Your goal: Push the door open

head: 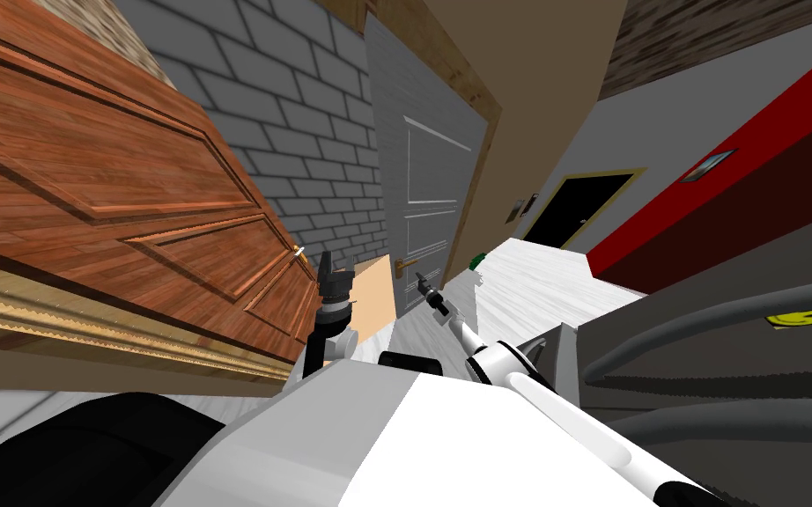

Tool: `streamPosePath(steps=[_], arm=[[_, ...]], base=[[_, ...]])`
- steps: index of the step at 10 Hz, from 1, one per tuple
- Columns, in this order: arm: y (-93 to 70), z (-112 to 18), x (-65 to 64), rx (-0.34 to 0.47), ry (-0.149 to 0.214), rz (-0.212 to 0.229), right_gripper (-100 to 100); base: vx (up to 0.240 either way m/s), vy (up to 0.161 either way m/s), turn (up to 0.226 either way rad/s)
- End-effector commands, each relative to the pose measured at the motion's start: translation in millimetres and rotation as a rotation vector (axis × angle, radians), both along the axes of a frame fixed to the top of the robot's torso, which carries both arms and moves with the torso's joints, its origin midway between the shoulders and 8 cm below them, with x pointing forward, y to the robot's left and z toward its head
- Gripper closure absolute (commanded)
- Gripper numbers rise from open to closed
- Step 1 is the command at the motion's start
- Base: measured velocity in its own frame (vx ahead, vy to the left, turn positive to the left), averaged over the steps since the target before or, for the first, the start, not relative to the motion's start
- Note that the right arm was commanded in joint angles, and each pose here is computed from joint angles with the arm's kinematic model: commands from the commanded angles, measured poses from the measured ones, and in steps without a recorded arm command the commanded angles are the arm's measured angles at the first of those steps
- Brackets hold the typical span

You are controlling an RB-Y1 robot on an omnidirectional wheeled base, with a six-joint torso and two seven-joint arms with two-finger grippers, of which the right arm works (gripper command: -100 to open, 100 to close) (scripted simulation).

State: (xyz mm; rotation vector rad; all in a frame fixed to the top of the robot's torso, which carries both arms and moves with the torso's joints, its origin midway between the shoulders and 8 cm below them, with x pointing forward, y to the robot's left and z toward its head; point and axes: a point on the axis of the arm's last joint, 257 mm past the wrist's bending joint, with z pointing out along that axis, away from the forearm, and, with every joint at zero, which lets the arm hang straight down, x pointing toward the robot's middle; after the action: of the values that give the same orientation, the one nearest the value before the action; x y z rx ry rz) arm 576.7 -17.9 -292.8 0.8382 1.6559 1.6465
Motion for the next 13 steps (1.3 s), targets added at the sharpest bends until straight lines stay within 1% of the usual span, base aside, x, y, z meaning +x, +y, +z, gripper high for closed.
streamPosePath(steps=[1, 7, 8, 13], arm=[[0.0, 0.0, 0.0, 0.000, 0.000, 0.000, -100], [0.0, 0.0, 0.0, 0.000, 0.000, 0.000, -100], [5.6, 0.0, -3.8, 0.002, 0.001, 0.024, -100], [6.9, 0.0, -4.6, 0.003, 0.002, 0.028, -100]], base=[[0.013, -0.001, -0.028], [-0.007, -0.005, 0.004], [0.034, -0.003, -0.075], [0.020, 0.007, -0.021]])
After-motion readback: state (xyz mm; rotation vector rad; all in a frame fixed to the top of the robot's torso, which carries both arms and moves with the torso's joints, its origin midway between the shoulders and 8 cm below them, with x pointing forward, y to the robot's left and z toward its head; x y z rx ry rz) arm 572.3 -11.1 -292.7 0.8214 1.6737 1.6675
